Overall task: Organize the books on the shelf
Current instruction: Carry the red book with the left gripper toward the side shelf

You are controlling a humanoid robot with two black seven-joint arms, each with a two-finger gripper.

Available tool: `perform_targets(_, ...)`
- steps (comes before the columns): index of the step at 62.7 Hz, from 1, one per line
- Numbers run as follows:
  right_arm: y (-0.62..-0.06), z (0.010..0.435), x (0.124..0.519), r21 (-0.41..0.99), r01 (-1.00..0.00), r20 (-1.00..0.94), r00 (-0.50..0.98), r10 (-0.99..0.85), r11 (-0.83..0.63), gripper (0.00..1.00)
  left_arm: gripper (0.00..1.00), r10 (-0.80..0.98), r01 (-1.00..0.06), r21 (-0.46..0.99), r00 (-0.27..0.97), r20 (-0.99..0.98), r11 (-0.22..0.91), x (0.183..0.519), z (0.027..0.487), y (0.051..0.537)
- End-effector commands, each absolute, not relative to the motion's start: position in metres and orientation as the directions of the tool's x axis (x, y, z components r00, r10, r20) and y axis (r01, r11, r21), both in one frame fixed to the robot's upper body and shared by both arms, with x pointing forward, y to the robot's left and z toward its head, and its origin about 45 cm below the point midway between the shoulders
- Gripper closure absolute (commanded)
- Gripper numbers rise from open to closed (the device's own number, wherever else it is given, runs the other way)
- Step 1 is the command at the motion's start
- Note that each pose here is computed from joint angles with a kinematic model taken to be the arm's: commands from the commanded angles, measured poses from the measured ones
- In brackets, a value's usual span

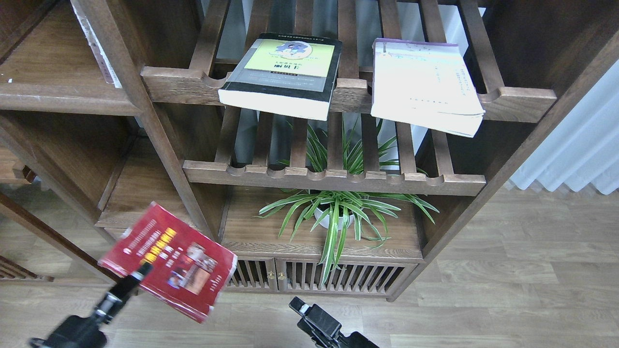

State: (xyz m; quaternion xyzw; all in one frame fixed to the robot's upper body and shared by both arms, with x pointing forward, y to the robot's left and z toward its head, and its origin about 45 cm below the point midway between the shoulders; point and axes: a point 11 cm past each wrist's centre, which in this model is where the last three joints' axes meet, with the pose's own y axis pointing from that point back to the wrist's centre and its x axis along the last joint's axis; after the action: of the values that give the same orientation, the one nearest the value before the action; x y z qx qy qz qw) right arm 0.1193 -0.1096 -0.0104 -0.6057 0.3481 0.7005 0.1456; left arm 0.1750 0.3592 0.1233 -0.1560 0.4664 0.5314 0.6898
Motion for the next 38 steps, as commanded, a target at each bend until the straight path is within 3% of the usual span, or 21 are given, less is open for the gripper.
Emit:
perform_targets(1, -0.110, -0.011, 0.119, 0.313, -0.626, -0.950, -0.225, -0.219, -0.714, 0.00, 0.93, 0.620, -0.889, 0.233, 0.070, -0.781, 0.394, 0.188, 0.155, 0.372)
perform_targets(38, -0.119, -0.021, 0.113, 0.354, -0.623, -0.935, -0.256, -0.246, -0.697, 0.00, 0.94, 0.832, -0.944, 0.044, 0.266, -0.486, 0.327, 0.250, 0.306, 0.455)
